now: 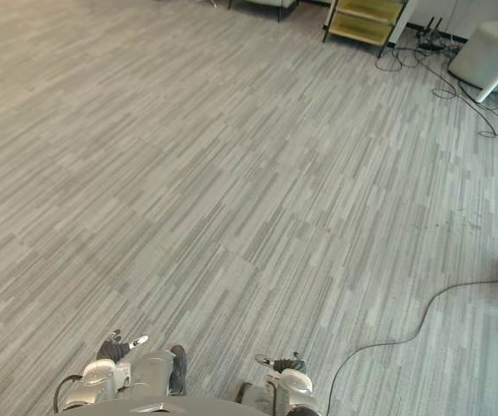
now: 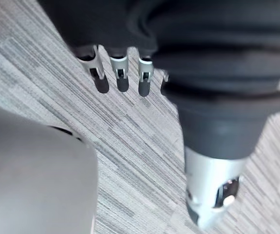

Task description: Pick up cushions and gather them together orderly.

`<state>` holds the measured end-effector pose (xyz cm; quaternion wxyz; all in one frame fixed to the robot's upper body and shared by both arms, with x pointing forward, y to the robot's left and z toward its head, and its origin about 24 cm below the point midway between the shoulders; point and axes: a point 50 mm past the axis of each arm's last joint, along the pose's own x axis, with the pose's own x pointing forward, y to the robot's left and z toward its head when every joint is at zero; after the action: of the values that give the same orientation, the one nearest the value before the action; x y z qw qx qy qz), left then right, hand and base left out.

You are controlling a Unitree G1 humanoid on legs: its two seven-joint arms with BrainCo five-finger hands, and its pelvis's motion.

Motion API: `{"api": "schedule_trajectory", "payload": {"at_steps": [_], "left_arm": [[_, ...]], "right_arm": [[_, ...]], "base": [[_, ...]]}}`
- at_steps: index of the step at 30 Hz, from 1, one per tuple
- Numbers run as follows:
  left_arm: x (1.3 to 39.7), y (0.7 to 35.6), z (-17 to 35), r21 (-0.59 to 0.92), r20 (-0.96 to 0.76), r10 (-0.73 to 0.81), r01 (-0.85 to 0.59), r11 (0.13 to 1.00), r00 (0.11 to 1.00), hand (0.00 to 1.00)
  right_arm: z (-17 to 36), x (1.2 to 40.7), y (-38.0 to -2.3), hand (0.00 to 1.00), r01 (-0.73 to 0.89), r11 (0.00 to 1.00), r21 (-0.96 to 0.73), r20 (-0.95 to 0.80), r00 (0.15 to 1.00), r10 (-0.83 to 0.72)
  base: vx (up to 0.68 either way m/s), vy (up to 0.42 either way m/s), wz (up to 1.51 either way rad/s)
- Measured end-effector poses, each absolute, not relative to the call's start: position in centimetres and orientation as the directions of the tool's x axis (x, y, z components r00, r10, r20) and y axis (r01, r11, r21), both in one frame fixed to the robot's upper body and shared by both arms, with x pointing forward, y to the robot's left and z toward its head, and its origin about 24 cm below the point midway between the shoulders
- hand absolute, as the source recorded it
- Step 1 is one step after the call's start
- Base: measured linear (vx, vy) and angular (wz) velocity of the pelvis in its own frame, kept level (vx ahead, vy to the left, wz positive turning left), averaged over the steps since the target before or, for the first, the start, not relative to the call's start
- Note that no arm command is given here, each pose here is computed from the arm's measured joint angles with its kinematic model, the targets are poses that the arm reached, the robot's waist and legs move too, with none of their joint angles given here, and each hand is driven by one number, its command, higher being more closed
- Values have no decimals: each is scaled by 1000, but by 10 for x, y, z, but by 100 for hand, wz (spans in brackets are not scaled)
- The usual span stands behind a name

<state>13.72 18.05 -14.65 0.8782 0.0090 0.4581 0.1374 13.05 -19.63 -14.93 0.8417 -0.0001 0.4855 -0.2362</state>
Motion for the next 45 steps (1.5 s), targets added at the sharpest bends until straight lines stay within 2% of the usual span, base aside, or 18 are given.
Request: {"api": "schedule_trajectory", "payload": {"at_steps": [5,9,18,20,22,26,30,41,43,45], "left_arm": [[129,181,-150,141,-818,259,-257,956,514,0],[123,188,-151,165,-825,272,-249,954,495,0],[117,187,-155,172,-842,272,-247,954,465,0],[115,188,-156,178,-846,273,-238,955,459,0],[126,179,-155,150,-849,246,-233,961,468,0],[124,175,-156,145,-851,254,-260,955,459,0],[113,177,-159,123,-867,267,-337,933,422,0],[131,186,-147,103,-807,294,-369,924,511,0],[131,185,-148,108,-808,290,-355,928,513,0],[135,187,-146,124,-797,295,-334,934,527,0]], "right_arm": [[-150,127,-196,0,416,882,-223,-822,406,-400],[-142,141,-199,0,418,882,-215,-785,464,-411],[-133,159,-208,0,411,883,-225,-749,507,-427],[-137,150,-215,0,415,877,-243,-764,475,-436],[-131,165,-223,0,415,874,-254,-742,496,-451],[-133,159,-227,0,426,867,-259,-751,476,-458],[-137,148,-227,0,422,866,-269,-764,454,-459],[-146,134,-220,0,426,864,-270,-800,401,-447],[-146,133,-221,0,427,863,-271,-798,401,-449],[-144,138,-207,0,420,876,-238,-794,435,-425]], "base": [[305,148,-39],[342,21,-6],[340,-163,-2],[615,-389,2],[471,-336,-45],[340,-209,-17],[381,-122,-11],[385,83,-37],[458,289,-34],[479,230,-31]]}}
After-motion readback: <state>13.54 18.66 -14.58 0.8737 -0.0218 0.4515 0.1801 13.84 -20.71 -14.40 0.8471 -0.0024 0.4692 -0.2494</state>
